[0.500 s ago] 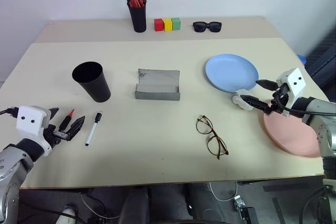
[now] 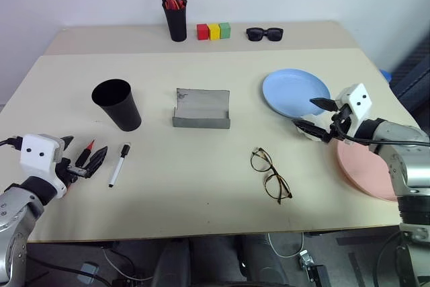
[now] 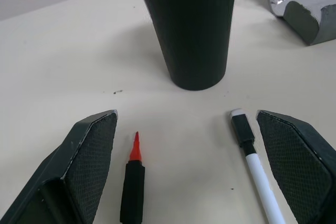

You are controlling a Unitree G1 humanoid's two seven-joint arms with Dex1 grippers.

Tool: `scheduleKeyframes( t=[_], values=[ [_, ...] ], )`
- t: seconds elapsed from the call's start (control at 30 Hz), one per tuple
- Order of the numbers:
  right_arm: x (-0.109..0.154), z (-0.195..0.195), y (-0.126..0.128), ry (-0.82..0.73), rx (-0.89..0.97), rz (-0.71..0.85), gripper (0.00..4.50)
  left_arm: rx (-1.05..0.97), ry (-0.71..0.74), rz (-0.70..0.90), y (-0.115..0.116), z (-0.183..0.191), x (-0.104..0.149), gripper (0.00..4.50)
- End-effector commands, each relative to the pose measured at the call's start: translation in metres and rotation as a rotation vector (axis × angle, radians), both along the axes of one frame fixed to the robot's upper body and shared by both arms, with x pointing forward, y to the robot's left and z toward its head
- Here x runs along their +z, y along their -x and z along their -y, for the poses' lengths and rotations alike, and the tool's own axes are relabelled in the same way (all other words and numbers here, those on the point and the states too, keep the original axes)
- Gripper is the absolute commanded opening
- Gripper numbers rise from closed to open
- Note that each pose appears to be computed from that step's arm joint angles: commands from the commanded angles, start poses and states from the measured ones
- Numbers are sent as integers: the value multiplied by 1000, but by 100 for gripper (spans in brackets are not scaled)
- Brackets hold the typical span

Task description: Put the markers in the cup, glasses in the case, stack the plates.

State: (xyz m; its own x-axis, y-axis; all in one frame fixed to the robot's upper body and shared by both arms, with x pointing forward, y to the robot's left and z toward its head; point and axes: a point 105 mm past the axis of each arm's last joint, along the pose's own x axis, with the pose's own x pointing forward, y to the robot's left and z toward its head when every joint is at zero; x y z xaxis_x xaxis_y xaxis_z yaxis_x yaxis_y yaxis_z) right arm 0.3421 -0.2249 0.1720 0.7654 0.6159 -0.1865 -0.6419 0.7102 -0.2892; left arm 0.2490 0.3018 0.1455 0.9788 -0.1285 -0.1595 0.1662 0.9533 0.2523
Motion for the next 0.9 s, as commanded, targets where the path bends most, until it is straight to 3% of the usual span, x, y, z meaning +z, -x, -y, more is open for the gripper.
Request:
scheduleKeyframes(
  t=[0.03,0.43,0.6,0.67,0.77,0.9],
  values=[
    [19,-27,3,-7,73,86,410,-2,-37,21,-5,0,8,434],
    [14,-77,19,-62,219,64,410,-8,-23,-15,-10,4,6,434],
    [13,-137,34,-61,345,87,415,239,-104,-260,-15,-32,-18,442],
    [10,-153,38,-71,357,88,415,302,-11,-254,-27,-34,-8,442],
    [6,-166,43,-84,367,81,415,337,42,-308,-34,-34,-5,442],
    [5,-175,49,-94,391,77,415,351,-33,-521,-29,-34,-21,442]
  ],
)
